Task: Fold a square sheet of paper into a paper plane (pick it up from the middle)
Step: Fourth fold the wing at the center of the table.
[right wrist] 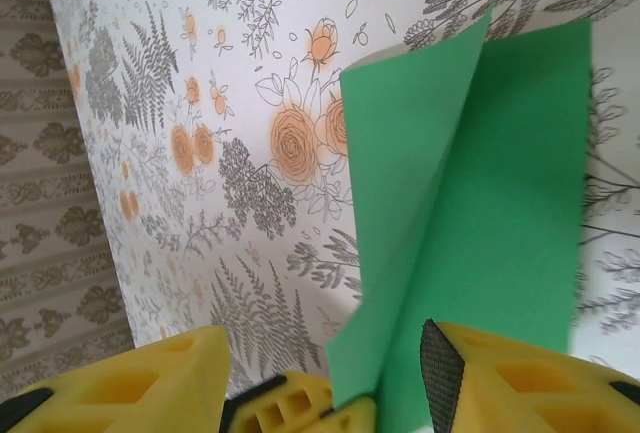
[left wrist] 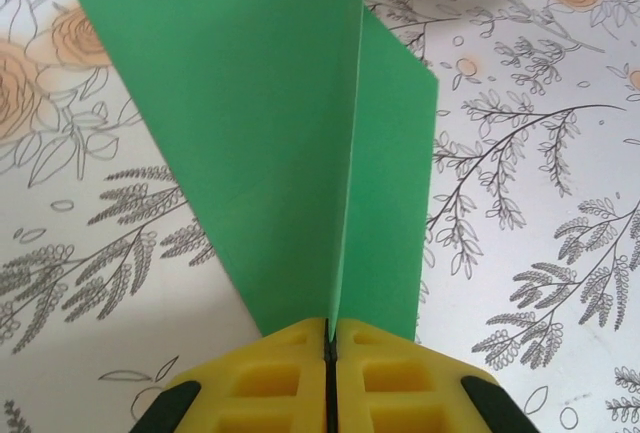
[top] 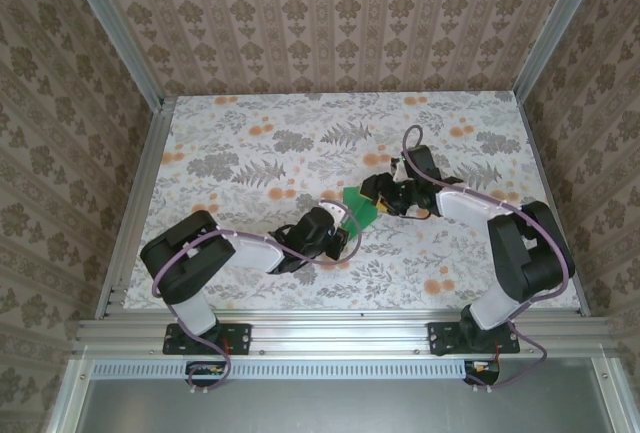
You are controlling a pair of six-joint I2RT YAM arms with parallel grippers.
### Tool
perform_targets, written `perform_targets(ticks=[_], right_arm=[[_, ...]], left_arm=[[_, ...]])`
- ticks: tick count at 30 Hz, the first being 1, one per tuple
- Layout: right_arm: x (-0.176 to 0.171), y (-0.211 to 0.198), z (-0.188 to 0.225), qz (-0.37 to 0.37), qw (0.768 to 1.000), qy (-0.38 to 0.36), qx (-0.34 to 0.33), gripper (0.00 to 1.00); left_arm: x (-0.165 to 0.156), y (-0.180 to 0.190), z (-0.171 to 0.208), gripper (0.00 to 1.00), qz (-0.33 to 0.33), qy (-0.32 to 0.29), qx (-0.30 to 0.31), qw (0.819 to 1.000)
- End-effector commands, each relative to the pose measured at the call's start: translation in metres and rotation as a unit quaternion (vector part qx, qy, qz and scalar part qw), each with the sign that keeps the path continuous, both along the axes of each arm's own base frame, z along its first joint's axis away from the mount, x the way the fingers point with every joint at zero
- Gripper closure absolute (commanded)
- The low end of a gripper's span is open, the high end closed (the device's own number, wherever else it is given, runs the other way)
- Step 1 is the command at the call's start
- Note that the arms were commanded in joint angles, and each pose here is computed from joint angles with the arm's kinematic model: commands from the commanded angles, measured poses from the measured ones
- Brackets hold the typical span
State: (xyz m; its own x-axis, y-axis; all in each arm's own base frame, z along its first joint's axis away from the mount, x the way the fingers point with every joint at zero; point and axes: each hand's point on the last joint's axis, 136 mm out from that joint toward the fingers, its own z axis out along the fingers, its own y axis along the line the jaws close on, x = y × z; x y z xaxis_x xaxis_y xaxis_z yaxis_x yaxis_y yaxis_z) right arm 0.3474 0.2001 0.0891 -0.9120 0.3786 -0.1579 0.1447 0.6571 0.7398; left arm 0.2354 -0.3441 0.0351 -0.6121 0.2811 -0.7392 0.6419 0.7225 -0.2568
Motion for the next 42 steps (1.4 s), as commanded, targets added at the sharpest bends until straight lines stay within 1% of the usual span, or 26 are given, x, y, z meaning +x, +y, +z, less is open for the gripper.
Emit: perform_targets(ticks=[1, 3, 4, 7, 11, 15, 18, 24, 28, 36, 42], right_arm=[[-0.003, 0.000, 0.009, 0.045, 0.998, -0.053, -0.005, 0.46], [-0.006, -0.002, -0.001, 0.047, 0.998, -0.043, -0.015, 0.51], [-0.007, -0.003, -0.007, 0.045, 0.998, -0.031, -0.020, 0.55], [-0.009, -0.005, -0.020, 0.043, 0.999, -0.013, -0.027, 0.63], [-0.008, 0.004, -0.025, 0.058, 0.998, -0.005, -0.017, 0.74], [-0.009, 0.014, -0.034, 0.072, 0.997, 0.008, -0.014, 0.78], [-0.008, 0.022, -0.040, 0.081, 0.997, 0.017, -0.007, 0.78], [-0.008, 0.028, -0.049, 0.083, 0.996, 0.029, -0.003, 0.73], [-0.010, 0.025, -0.060, 0.079, 0.996, 0.044, -0.011, 0.71], [-0.013, 0.020, -0.070, 0.076, 0.995, 0.061, -0.034, 0.67], [-0.014, 0.018, -0.074, 0.075, 0.994, 0.069, -0.043, 0.66]], left_arm=[[-0.004, 0.004, -0.003, 0.90, 0.010, 0.029, -0.016, 0.999], [-0.003, 0.004, -0.004, 0.90, 0.012, 0.030, -0.017, 0.999], [-0.003, 0.004, -0.004, 0.90, 0.013, 0.030, -0.017, 0.999], [-0.001, 0.006, -0.004, 0.90, 0.016, 0.029, -0.016, 0.999], [-0.001, 0.008, -0.004, 0.90, 0.017, 0.030, -0.015, 0.999], [-0.001, 0.007, -0.003, 0.89, 0.016, 0.031, -0.019, 0.999], [-0.001, 0.007, -0.004, 0.88, 0.016, 0.033, -0.017, 0.999], [-0.001, 0.008, -0.002, 0.86, 0.016, 0.035, -0.021, 0.999], [0.002, 0.005, 0.006, 0.81, 0.018, 0.039, -0.033, 0.999], [0.011, -0.003, 0.024, 0.67, 0.018, 0.052, -0.058, 0.997], [0.024, -0.006, 0.029, 0.65, 0.025, 0.057, -0.066, 0.996]])
